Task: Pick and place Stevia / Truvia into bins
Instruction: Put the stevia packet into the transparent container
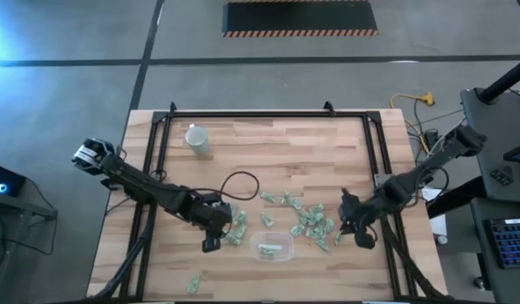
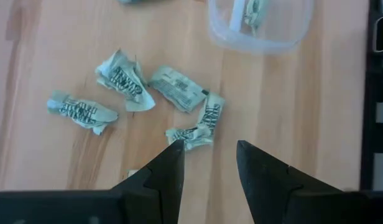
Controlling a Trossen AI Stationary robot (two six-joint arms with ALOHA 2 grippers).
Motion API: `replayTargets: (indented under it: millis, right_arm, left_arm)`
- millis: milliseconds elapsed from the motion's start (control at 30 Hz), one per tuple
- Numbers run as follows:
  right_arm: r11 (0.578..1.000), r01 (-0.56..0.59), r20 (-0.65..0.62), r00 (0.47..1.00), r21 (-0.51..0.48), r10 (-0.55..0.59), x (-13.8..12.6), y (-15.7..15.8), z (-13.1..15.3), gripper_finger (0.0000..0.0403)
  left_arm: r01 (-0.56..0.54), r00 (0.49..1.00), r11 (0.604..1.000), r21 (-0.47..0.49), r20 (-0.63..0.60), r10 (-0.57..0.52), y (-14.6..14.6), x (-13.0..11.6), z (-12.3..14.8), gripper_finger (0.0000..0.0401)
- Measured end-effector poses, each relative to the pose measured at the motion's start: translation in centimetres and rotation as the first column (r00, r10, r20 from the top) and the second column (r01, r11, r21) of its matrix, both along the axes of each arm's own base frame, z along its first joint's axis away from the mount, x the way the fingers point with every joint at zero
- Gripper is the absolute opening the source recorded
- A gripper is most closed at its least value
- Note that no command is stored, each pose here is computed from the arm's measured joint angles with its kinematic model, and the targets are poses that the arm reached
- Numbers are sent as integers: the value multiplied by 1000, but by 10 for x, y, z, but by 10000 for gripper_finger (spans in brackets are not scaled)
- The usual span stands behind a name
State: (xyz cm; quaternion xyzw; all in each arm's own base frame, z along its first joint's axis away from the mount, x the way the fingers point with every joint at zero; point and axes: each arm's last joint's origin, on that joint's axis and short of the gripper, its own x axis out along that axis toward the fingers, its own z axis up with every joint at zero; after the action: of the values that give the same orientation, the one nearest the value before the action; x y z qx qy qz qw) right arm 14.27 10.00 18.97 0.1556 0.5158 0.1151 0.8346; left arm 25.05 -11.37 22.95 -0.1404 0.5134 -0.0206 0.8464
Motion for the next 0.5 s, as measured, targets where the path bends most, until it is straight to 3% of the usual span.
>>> replayTargets:
  millis: [267, 500]
  right_arm:
    - [996, -44, -111, 993, -84, 35, 10, 17, -26, 59]
    - [995, -79, -92, 993, -68, 73, 16, 23, -31, 92]
  left_arm:
    - [2, 999, 1000, 20, -40, -1, 2, -6, -17, 130]
    - [2, 998, 1000, 28, -58, 0, 3, -7, -22, 130]
